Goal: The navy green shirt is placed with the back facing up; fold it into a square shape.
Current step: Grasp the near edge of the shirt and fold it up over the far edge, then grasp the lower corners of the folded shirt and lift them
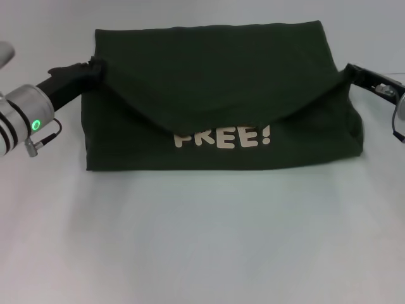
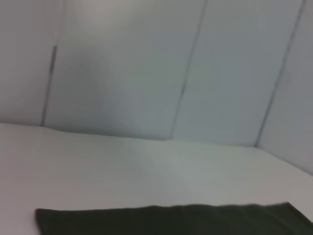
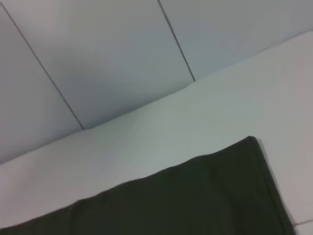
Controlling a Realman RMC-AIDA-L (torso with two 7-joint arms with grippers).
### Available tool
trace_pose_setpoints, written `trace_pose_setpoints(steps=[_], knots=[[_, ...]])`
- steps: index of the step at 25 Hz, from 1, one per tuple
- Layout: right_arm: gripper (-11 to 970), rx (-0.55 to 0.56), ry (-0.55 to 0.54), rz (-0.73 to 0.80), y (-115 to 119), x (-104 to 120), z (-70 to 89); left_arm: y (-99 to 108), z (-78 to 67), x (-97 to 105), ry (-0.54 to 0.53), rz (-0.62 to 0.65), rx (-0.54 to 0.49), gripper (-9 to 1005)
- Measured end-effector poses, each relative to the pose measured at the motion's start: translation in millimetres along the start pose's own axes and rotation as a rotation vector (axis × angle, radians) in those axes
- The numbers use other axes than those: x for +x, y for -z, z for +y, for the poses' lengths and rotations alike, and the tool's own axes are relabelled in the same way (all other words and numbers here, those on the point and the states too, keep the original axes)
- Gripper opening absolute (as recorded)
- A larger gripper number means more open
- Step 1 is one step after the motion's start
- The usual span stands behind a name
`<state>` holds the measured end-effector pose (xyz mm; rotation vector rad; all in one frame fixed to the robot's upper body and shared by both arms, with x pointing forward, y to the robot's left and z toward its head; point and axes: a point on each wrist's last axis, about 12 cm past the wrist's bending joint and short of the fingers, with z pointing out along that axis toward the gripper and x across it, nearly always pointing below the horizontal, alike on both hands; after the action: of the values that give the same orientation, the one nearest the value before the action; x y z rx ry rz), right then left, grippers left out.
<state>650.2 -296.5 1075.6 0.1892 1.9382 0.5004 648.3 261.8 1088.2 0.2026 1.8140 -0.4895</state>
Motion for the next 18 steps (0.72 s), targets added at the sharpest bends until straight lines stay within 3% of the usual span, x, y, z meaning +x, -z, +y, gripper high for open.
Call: trace_pose_setpoints(steps=[5,8,10,13,18], knots=[[112,-0.010,0.040,0.003,0,1,1.9,0,-2.6,1,-0.031,0.022,0.021,158],[152,-0.017,0.053,-0.007,-1,-4,2.4,5,4.4,-4,-0.002,0.005,0.008,181],[231,-0.023,0.058,-0.016,-1,-9,2.2,13,11.7,-11,0.046,-0.027,0.011,197],[349,-0.048,0.059,-0.029,0,-16,2.1,25,17.3,-18,0.100,-0.074,0.043,399],[557,-0.111,0.038,-0.046,7,-23,-0.7,56,23.2,-25,0.178,-0.160,0.145,642]])
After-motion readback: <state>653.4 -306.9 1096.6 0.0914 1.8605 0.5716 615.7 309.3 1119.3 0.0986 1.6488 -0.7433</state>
